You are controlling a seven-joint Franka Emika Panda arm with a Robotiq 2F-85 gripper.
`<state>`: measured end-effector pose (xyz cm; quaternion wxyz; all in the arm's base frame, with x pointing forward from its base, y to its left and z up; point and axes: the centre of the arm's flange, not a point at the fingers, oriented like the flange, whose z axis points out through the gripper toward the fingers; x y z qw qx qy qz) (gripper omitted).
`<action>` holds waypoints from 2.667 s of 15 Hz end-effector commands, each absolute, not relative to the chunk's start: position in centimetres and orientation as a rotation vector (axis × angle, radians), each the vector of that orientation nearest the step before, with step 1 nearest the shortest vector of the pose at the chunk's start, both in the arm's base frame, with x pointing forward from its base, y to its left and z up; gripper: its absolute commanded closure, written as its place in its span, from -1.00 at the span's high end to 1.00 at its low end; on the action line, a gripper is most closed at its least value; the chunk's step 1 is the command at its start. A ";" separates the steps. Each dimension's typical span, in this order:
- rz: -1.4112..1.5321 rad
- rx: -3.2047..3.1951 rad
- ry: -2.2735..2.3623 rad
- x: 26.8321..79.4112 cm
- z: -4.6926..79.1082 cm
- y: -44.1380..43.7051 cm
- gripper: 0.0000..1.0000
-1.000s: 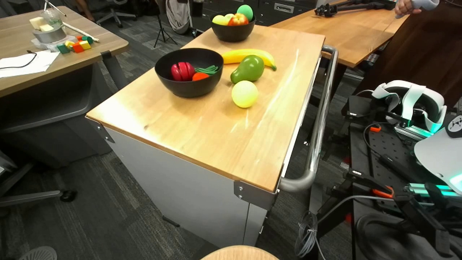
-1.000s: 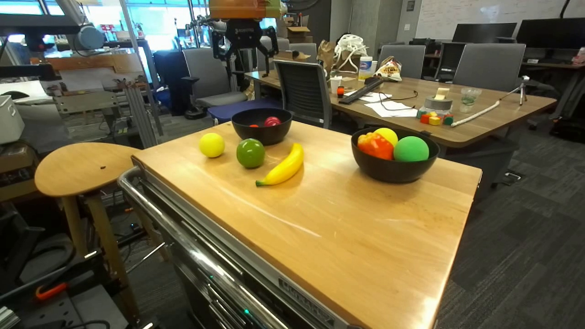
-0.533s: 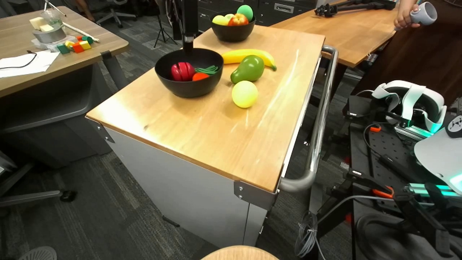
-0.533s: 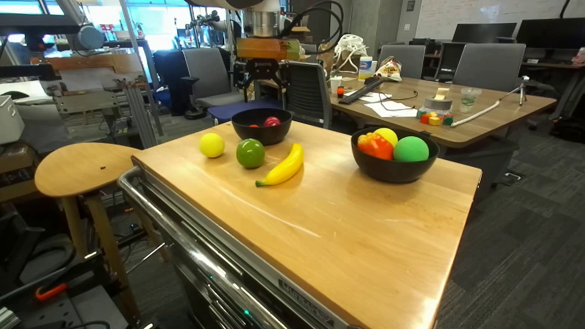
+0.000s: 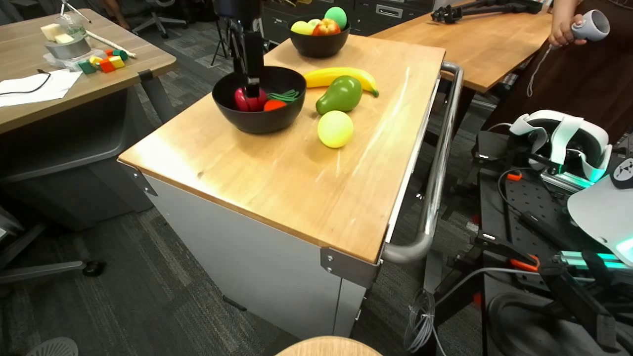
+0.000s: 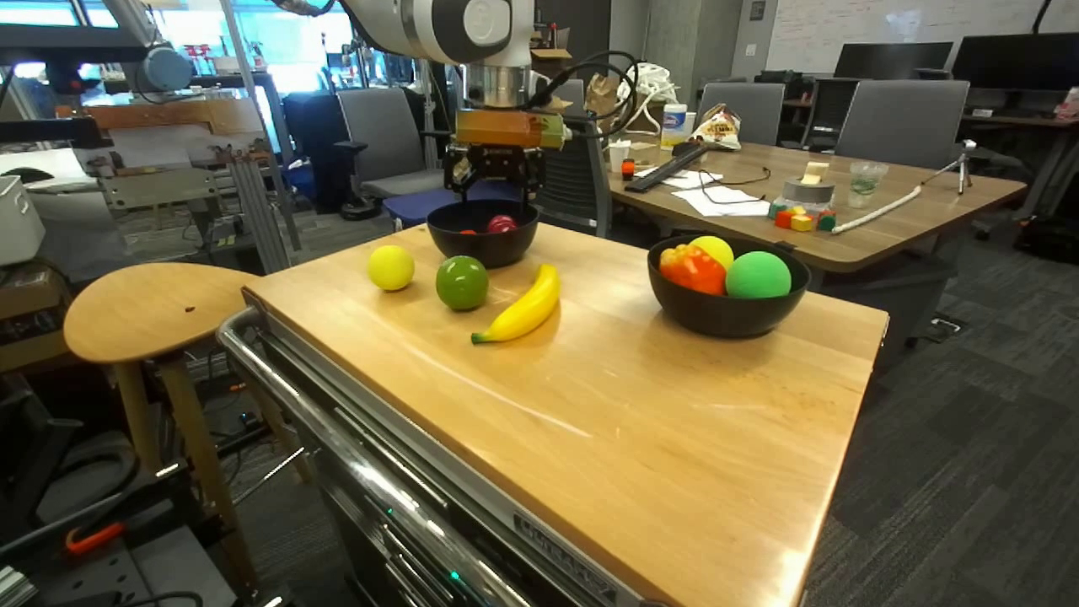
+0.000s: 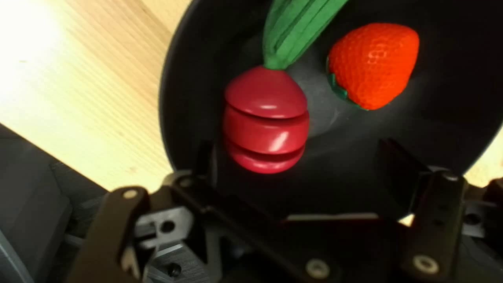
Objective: Remove the fruits and vegetables from the two black bowls
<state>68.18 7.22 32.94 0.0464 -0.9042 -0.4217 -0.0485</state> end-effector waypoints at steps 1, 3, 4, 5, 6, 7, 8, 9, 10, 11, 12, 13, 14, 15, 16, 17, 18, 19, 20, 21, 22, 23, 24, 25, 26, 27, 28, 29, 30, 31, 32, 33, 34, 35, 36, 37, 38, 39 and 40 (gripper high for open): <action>-0.131 -2.774 -1.309 69.4 32.2 6.9 1.00; -0.119 -2.764 -1.300 68.3 31.7 7.0 1.00; -0.113 -2.766 -1.303 68.4 31.5 6.9 1.00; -0.104 -2.766 -1.300 68.2 31.4 6.8 0.89; -0.090 -2.768 -1.305 68.1 31.2 6.7 0.48; -0.080 -2.769 -1.308 68.0 31.0 6.6 0.40; -0.076 -2.767 -1.316 67.8 30.9 6.6 0.40; -0.074 -2.765 -1.322 67.7 30.9 6.6 0.29; -0.072 -2.765 -1.325 67.5 30.9 6.5 0.09; -0.069 -2.764 -1.328 67.4 31.0 6.5 -0.07; -0.065 -2.759 -1.330 67.0 31.5 6.6 -0.20; -0.063 -2.757 -1.329 66.8 32.1 6.6 -0.37; -0.068 -2.749 -1.332 66.3 33.2 6.8 -0.38; -0.073 -2.734 -1.335 65.7 34.9 7.1 -0.38; -0.079 -2.734 -1.341 65.1 36.5 7.3 -0.38; -0.082 -2.738 -1.337 64.1 39.2 7.4 -0.38; -0.103 -2.745 -1.349 63.5 40.7 7.3 -0.38; -0.166 -2.740 -1.376 63.0 42.5 7.1 -0.38; -0.232 -2.745 -1.383 62.4 44.7 6.6 -0.38; -0.308 -2.759 -1.370 62.1 47.1 5.8 -0.38; -0.341 -2.773 -1.339 61.8 49.2 4.4 -0.38; -0.376 -2.791 -1.297 61.8 51.2 2.4 -0.38; -0.379 -2.808 -1.246 62.0 51.8 0.6 -0.38; -0.379 -2.832 -1.199 62.6 51.5 -1.6 -0.38; -0.362 -2.849 -1.159 62.5 51.3 -3.3 -0.38; -0.339 -2.866 -1.130 63.0 50.2 -5.3 -0.38; -0.314 -2.885 -1.094 63.2 49.4 -6.7 -0.38; -0.291 -2.887 -1.074 63.7 48.1 -8.0 -0.38; -0.267 -2.877 -1.059 64.0 46.8 -8.7 -0.38; -0.232 -2.873 -1.051 64.4 45.2 -9.1 -0.38; -0.196 -2.869 -1.040 64.9 43.6 -9.3 -0.38; -0.164 -2.862 -1.038 65.3 42.0 -9.0 -0.38; -0.129 -2.854 -1.041 65.5 40.3 -8.7 -0.38; -0.100 -2.849 -1.050 65.7 38.9 -8.3 -0.38; -0.078 -2.850 -1.056 66.1 37.6 -8.0 -0.38; -0.058 -2.859 -1.058 66.5 36.5 -8.1 -0.38; -0.046 -2.865 -1.066 66.8 35.7 -8.1 -0.38; -0.031 -2.874 -1.068 67.1 35.0 -8.4 -0.38; -0.019 -2.885 -1.067 67.3 34.6 -8.8 -0.38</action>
